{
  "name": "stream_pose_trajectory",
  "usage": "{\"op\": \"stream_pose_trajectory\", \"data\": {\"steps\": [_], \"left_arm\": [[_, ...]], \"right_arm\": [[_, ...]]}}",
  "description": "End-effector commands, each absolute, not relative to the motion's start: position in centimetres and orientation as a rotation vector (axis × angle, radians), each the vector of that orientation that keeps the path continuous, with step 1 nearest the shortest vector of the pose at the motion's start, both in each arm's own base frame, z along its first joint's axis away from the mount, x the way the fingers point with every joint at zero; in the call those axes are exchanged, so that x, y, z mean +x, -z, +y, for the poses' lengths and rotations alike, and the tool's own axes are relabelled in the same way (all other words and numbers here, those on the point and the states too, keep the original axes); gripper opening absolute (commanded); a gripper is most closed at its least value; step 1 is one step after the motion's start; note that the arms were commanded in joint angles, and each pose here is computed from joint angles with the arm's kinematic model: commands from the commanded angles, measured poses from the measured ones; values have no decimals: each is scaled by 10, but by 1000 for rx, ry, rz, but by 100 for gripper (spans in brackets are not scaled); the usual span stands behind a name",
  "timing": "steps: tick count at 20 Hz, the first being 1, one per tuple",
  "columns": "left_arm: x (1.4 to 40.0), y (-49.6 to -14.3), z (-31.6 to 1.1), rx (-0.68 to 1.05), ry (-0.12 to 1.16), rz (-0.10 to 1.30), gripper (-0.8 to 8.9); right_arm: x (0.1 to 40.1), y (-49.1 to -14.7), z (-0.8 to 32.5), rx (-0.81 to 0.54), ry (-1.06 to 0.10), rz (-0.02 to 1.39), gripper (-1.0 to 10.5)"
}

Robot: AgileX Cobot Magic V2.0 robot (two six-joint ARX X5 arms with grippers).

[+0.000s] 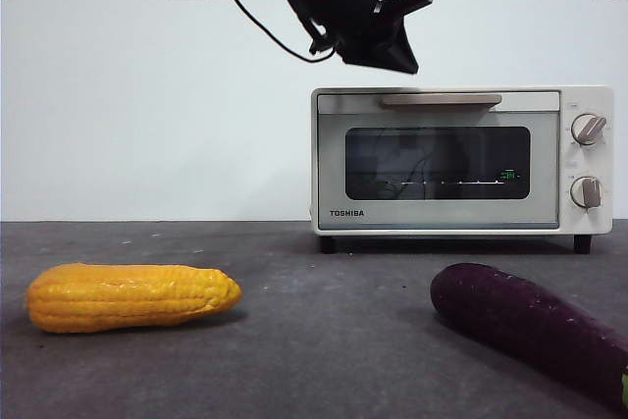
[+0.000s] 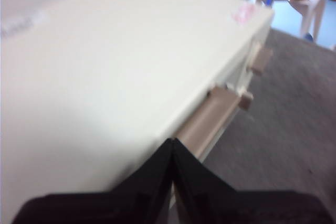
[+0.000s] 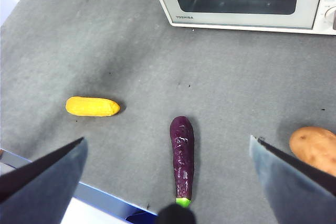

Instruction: Take the eggplant from the table,put the eggplant in the oven

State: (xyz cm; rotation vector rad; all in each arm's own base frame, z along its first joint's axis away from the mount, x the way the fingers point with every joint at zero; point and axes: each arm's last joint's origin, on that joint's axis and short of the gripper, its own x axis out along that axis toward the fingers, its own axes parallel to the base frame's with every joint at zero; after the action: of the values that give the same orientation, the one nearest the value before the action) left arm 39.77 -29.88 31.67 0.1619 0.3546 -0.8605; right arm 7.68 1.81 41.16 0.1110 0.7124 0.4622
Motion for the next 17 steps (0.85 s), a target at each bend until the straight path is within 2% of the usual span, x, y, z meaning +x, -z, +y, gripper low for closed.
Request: {"op": "stream_pose_trajectory", "data": {"steps": [1, 17], "left_arm": [[399, -315, -303, 194, 858, 315, -6], [411, -265, -315, 225, 873, 449, -6]], "right_arm": [[77, -412, 18, 103, -466, 704, 544], [85, -410, 19, 106, -465, 729, 540]]}}
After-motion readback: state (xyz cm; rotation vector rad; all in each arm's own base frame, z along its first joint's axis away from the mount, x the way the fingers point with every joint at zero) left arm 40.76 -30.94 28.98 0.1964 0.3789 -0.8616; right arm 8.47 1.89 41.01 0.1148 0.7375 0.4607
